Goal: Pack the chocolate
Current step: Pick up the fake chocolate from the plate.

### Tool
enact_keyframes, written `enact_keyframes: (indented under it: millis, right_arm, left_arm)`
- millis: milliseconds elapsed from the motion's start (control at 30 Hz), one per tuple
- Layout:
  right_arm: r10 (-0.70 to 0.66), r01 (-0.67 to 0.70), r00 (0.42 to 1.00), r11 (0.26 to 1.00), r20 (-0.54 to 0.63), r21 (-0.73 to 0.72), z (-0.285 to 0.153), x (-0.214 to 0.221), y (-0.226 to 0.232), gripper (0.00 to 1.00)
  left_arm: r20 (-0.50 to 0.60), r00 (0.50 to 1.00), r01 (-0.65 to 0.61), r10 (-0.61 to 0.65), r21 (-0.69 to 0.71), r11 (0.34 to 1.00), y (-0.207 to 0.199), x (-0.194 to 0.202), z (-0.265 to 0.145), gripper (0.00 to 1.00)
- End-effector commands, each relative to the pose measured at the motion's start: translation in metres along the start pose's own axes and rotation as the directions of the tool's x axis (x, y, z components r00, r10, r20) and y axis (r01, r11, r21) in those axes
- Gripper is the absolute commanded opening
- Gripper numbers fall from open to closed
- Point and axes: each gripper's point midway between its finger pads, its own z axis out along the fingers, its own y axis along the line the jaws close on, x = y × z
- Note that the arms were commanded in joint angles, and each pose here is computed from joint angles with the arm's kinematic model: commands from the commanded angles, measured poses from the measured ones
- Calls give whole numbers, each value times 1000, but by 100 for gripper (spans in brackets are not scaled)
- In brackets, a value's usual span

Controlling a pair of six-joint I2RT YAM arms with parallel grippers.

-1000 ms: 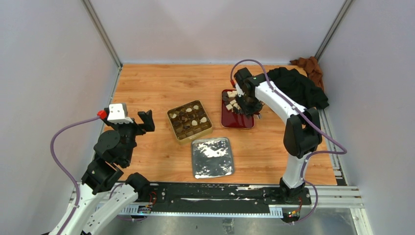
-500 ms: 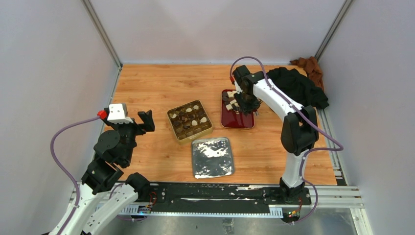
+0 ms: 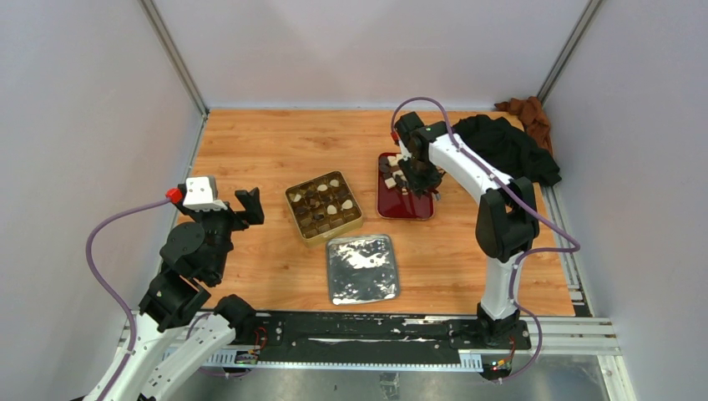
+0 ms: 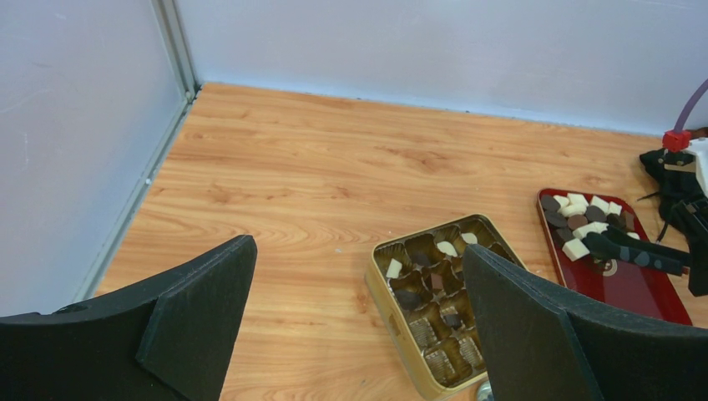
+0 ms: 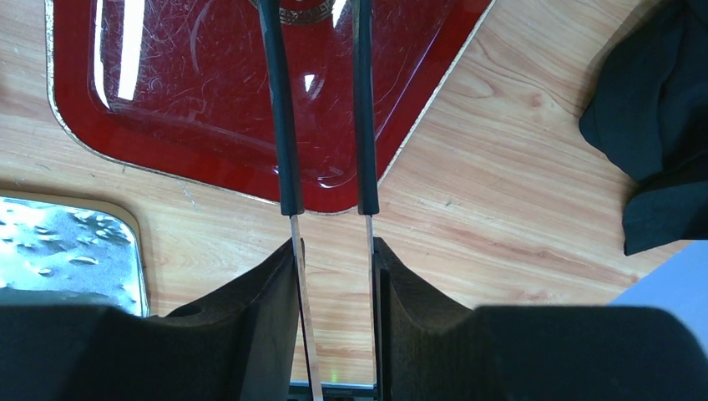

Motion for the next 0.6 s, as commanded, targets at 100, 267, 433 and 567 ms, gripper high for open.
enact_keyframes:
  millis: [100,267,433,567]
  right_arm:
    - [-4,6,999,998,-35,58,-2,7,-8,32]
    - [-6,8,999,998,-37,58,-5,12,-9,27]
    - [-7,7,1000,999,-17,47,-15,16,-8,19]
    - [-7,8,1000,1000,-5,29,-21,21,-6,16]
  left_arm:
    - [11,1000,4,-4,-10,1000,2,0,1,100]
    - [12,1000,5,-5,-9,1000,2,0,1,100]
    - [12,1000,7,-7,-9,1000,2,0,1,100]
    - [12,1000,7,-7,-9,1000,1,0,1,100]
